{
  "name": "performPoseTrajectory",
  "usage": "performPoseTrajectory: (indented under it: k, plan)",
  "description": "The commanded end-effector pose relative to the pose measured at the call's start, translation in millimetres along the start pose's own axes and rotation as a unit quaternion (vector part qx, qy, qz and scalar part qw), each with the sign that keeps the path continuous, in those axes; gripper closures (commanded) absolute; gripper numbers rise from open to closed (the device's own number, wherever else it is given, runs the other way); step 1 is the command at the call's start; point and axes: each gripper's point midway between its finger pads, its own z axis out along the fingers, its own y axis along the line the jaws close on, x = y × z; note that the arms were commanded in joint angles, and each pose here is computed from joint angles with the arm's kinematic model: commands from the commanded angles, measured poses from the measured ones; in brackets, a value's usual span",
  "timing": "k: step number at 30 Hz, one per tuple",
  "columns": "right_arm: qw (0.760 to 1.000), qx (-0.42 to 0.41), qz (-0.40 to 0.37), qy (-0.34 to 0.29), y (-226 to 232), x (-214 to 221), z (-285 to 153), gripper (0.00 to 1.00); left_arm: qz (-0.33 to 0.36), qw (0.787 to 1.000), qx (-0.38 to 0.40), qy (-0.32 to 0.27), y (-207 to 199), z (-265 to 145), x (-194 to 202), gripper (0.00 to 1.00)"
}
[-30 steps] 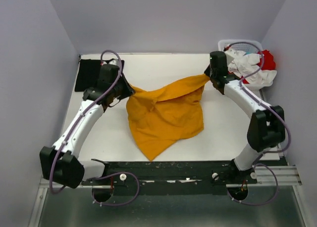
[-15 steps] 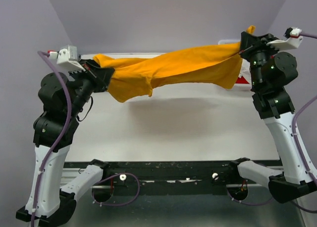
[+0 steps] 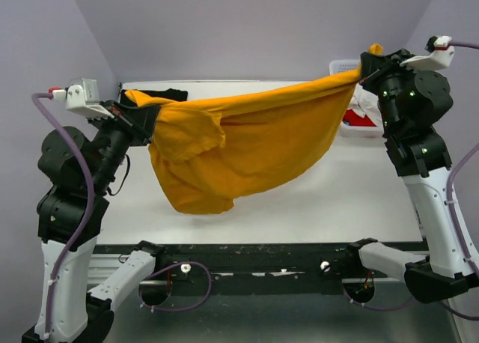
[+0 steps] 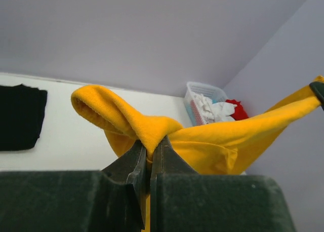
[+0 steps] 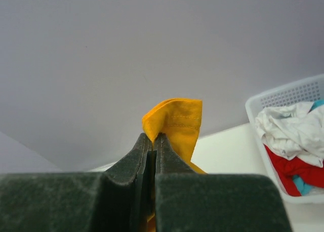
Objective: Fold and stack the t-shirts
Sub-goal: Flatten out the tshirt
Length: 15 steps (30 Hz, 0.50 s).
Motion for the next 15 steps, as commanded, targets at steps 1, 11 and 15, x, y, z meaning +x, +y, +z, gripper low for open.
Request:
performPoseTrajectory:
  k: [1, 11, 15]
  plan:
    - [0.991, 0.069, -0.026, 0.108, -36.3, 92.5, 29.8, 0.99, 0.007, 0.989, -0.147, 0.027, 72.4, 45.6, 39.0, 0.99]
    - [0.936, 0.229, -0.088, 0.252, -135.6, 323.1, 137.2, 0.92, -0.088, 0.923, -0.272, 0.259, 246.5, 205.9, 193.5, 0.65]
    - [0.920, 0.232, -0.104, 0.298, -147.2, 380.4, 166.2, 0.35, -0.106, 0.908, -0.263, 0.308, 261.1, 234.7, 221.7, 0.01]
